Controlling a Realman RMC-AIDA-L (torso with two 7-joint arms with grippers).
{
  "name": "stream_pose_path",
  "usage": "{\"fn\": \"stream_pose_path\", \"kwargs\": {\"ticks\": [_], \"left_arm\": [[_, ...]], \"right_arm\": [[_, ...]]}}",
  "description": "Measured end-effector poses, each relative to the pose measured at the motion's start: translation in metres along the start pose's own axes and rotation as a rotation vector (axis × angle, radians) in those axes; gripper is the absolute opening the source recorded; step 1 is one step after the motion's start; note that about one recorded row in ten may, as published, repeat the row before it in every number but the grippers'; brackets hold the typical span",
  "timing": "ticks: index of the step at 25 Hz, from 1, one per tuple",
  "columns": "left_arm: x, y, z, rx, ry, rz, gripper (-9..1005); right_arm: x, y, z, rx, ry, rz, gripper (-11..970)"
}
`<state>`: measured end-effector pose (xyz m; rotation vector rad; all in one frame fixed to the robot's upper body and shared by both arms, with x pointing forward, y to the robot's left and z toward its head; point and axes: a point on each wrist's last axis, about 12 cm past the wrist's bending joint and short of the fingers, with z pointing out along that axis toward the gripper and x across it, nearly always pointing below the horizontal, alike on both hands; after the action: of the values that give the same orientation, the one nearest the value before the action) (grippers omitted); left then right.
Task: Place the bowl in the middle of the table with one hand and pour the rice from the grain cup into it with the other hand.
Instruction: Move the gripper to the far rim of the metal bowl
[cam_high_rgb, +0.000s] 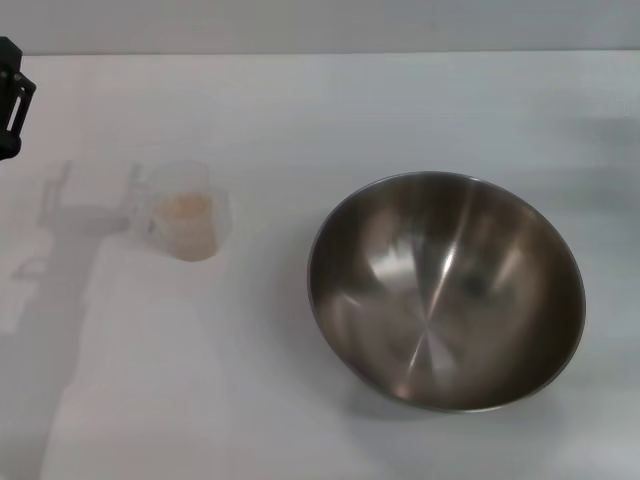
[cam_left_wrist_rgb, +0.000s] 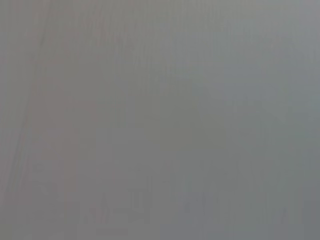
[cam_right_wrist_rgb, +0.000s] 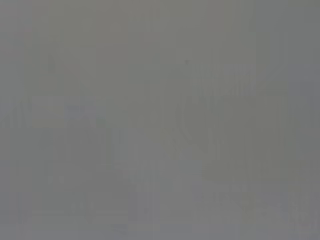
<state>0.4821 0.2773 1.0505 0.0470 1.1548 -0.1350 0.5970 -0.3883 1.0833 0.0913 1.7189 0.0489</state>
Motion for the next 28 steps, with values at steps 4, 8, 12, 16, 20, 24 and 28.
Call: {"fn": "stream_pose_path", "kwargs": {"ticks": [4,8,12,16,20,24,28], "left_arm": [[0.000,-0.001,-0.001,0.002,0.003,-0.002,838],[0.000,-0.001,-0.001,0.003,-0.001,-0.003,838],[0.000,-0.002,0.000,0.006,0.000,-0.004,837],[0.001,-0.004,0.002,0.017,0.001,-0.005,836],[0.001,-0.005,0.003,0.022,0.003,-0.006,835],[0.001,-0.006,0.003,0.030,0.005,-0.007,834],[0.003,-0.006,0.002,0.033,0.018,-0.001,833]], "right_arm": [[0.001,-0.001,-0.017,0.014,-0.188,-0.113,800],[-0.001,0.002,-0.026,0.045,-0.308,-0.238,798],[-0.004,0.002,-0.029,0.135,-0.387,-0.353,797],[-0.002,0.006,-0.032,0.296,-0.427,-0.458,795],[0.016,0.020,-0.038,0.407,-0.410,-0.453,793],[0.031,0.048,-0.053,0.418,-0.446,-0.450,792],[0.031,0.075,-0.064,0.473,-0.487,-0.430,790]]}}
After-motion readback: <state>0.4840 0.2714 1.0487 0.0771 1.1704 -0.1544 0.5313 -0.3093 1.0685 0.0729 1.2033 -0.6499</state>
